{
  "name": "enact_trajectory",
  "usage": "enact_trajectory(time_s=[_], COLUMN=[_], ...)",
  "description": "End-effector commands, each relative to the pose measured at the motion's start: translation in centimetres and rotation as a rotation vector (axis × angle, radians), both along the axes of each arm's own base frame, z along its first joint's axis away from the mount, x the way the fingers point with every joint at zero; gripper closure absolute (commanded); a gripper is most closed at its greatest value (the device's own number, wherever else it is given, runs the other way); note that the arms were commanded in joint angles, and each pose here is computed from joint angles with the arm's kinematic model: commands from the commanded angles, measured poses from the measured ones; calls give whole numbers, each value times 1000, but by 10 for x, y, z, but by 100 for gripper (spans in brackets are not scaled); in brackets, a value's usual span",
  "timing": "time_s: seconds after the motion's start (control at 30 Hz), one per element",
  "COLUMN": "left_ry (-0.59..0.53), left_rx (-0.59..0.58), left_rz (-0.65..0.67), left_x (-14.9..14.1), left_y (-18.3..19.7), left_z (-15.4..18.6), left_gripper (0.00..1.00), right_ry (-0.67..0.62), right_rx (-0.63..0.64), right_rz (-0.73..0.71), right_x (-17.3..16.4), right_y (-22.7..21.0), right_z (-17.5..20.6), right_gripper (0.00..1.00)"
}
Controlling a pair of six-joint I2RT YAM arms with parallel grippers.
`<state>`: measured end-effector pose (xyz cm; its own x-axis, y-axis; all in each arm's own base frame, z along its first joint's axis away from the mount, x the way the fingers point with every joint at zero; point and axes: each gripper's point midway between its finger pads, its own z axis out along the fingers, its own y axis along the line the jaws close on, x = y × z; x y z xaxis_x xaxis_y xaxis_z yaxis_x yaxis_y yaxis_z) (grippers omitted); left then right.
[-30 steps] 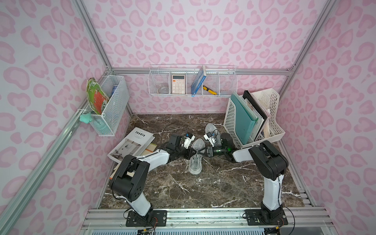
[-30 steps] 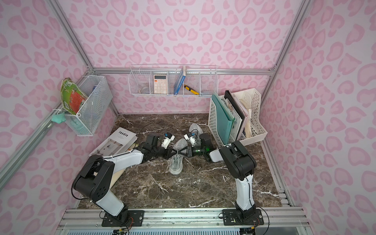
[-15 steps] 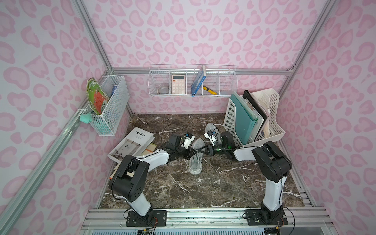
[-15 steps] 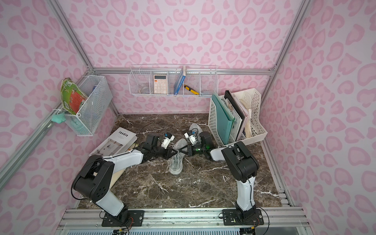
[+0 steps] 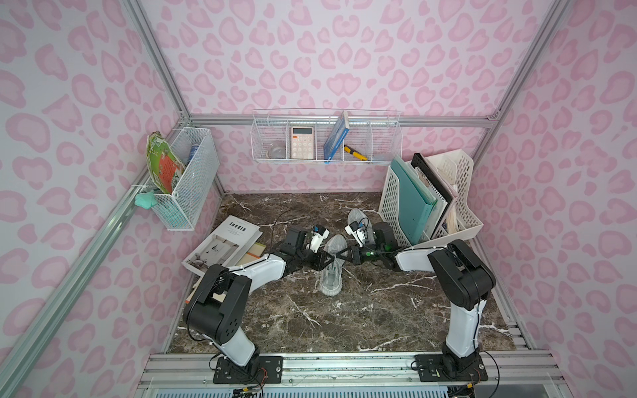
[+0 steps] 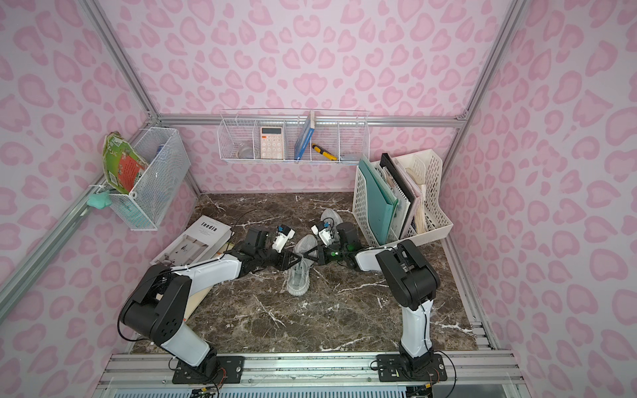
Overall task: Tie the shoes
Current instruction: Cross the shoelace with the shoelace.
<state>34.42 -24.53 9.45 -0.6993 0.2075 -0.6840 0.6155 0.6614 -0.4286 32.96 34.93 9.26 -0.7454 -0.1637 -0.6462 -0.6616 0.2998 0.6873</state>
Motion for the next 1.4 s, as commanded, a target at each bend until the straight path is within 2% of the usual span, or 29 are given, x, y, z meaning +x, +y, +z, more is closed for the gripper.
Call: enact_trajectory(time_s=[0.0,0.33,0.5,0.93,1.23,1.37], left_ry=[-24,-34,-36,-6,-10,-1], left_rx=[-10,-35,-23,-46,-56,-64], left_rz=[2,39,76,64,60,55], left_x=[3,9,17,25,21,20], left_y=[0,4,7,-1,0,-1], left_z=[7,17,17,19,24,22], left_gripper=[64,57,57,77,99,100], right_ry=[-29,-44,-48,-71,-100,-92], right_rx=[-1,-14,-16,-39,-91,-104], right_rz=[2,-2,-1,-10,-40,-24], right_x=[2,3,3,5,11,9], right_y=[1,1,2,0,-4,1], right_z=[5,7,8,12,11,6], right_gripper=[100,100,100,100,100,100])
